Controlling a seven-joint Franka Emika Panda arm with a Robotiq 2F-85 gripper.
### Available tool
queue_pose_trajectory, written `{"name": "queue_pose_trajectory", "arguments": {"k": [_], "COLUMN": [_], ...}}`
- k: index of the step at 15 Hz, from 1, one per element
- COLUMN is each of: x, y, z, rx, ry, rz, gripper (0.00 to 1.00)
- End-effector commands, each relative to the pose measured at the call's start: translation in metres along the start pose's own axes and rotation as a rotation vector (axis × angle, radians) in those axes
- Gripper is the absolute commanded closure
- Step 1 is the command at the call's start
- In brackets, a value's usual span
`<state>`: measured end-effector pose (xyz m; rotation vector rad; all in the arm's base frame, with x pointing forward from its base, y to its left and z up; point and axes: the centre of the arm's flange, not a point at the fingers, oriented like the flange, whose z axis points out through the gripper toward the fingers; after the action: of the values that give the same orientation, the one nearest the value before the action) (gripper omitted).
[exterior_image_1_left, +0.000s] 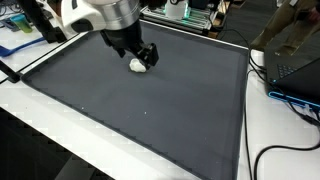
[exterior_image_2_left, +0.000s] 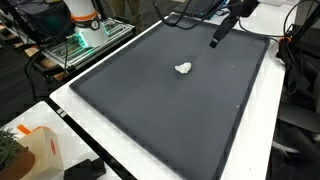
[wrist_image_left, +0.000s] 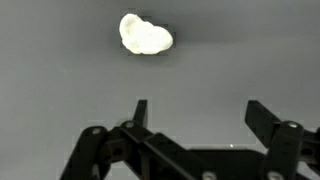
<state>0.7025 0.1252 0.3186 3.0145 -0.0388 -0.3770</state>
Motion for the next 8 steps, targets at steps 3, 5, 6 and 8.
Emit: {"name": "queue_pose_trajectory", "arguments": {"k": [3,5,6,8], "x": [-0.102,-0.047,-0.055,-0.066], "y": [0.002,-0.007,-0.007,-0.007], "z": [0.011,-0.007,-0.009,-0.012], "rx": [0.023,0.01,0.01,0.008], "ry": [-0.034,-0.036,-0.026,-0.021], "rz": [0.109,0.072,0.081,0.089], "gripper": [0.0,0.0,0.0,0.0]}}
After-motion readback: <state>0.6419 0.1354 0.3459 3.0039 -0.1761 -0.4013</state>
